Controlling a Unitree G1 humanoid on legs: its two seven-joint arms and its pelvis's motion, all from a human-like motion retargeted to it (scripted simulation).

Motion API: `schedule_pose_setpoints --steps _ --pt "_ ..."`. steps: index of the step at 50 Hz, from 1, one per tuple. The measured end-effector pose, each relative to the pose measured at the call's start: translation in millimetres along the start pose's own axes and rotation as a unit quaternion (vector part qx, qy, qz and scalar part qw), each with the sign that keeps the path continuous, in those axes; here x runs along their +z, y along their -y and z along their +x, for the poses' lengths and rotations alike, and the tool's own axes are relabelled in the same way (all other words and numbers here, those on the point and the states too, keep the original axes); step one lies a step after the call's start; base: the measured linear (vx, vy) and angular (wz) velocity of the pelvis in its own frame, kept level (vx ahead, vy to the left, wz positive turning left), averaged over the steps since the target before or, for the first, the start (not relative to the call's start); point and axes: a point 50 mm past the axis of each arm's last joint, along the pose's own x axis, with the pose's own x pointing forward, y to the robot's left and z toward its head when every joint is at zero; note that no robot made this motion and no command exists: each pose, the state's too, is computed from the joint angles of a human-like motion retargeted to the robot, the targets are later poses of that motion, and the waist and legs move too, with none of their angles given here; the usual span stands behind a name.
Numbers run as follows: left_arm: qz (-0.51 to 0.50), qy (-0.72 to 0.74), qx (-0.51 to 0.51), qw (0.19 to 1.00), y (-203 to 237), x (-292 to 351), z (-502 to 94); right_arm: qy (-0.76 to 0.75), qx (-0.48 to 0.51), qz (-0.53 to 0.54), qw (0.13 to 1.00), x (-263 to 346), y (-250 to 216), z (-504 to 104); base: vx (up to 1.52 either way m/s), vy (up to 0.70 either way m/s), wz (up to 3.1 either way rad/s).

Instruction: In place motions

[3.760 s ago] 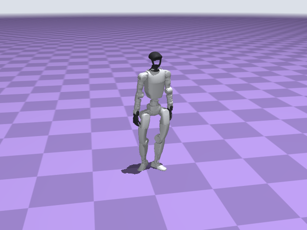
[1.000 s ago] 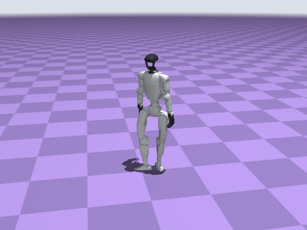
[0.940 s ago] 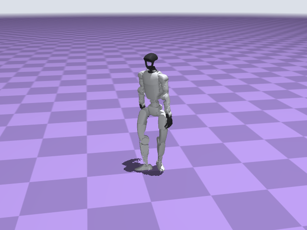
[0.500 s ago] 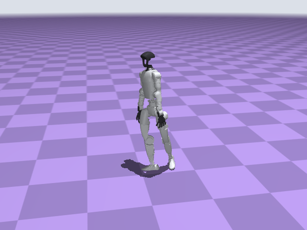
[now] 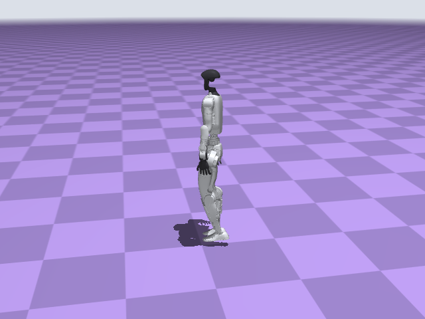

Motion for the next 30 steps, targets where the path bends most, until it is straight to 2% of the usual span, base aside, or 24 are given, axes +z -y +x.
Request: schedule_pose_setpoints --steps 10,18,23,30 --pt "0.01 -0.001 -0.006 1.0 3 0 1 -0.097 -0.011 0.08 0.992 -65 6 -2 0.19 0.06 -0.89" --pt "-0.012 -0.052 0.008 0.999 -7 -27 0 -0.074 0.021 0.123 0.989 -54 -26 5 0.13 0.04 -0.67" --pt "-0.04 -0.085 0.008 0.996 -6 -47 -1 -0.05 0.054 0.099 0.992 -43 -49 8 0.11 0.0 -0.51" --pt "-0.054 -0.082 0.004 0.995 -6 -50 -1 -0.026 0.055 0.012 0.998 -26 -49 8 0.0 0.01 -0.06"
